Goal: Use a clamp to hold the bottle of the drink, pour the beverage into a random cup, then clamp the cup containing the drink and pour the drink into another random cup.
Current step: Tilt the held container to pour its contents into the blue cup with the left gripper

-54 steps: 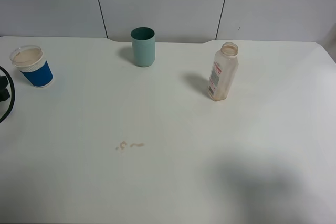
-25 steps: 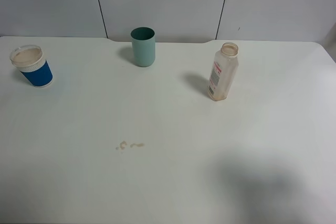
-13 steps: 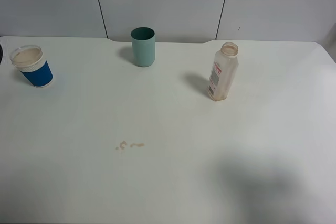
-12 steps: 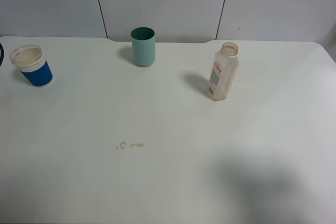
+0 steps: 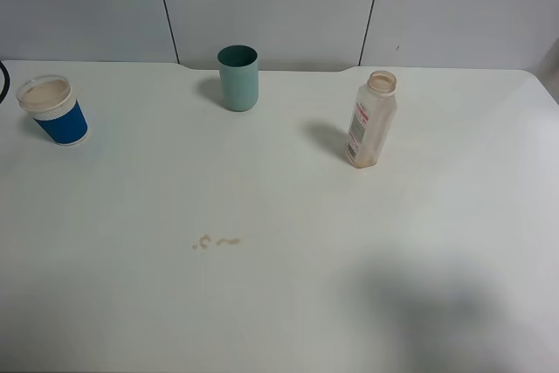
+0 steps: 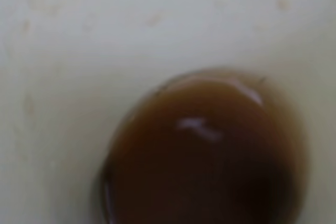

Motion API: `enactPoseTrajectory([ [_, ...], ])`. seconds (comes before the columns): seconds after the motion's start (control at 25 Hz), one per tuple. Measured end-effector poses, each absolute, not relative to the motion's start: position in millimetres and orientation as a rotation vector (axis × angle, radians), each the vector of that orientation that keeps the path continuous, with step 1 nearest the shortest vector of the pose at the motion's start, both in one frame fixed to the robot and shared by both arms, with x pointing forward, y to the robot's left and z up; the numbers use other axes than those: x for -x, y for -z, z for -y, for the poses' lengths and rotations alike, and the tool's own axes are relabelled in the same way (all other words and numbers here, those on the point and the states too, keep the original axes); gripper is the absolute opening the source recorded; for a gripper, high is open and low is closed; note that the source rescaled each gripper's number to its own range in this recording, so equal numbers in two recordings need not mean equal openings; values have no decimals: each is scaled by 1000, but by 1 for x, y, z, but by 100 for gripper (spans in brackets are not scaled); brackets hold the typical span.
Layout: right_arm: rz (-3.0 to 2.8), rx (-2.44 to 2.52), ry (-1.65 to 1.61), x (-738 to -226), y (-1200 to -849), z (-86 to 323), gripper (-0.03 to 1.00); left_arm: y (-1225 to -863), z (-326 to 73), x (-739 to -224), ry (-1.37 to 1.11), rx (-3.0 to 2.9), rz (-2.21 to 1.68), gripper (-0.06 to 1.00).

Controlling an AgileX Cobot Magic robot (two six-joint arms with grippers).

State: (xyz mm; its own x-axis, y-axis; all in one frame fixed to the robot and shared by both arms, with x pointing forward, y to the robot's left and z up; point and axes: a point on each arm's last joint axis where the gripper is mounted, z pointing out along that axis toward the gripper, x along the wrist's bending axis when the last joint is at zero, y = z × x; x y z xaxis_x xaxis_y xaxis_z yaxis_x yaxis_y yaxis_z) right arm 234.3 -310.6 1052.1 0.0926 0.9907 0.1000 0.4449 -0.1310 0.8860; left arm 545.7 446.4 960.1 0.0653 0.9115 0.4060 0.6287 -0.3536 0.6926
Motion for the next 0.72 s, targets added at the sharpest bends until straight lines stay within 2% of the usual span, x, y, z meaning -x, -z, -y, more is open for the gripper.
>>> enactPoseTrajectory([
  [0.32,-1431,-1672,-988,-234,-1052,311,100,-962,-428,-555,-1178,-2097,-1455,1],
  [0.72,-1431,-1672,-988,-234,-1052,311,100,-959,-428,-554,-1191,-2209,-1412,1],
])
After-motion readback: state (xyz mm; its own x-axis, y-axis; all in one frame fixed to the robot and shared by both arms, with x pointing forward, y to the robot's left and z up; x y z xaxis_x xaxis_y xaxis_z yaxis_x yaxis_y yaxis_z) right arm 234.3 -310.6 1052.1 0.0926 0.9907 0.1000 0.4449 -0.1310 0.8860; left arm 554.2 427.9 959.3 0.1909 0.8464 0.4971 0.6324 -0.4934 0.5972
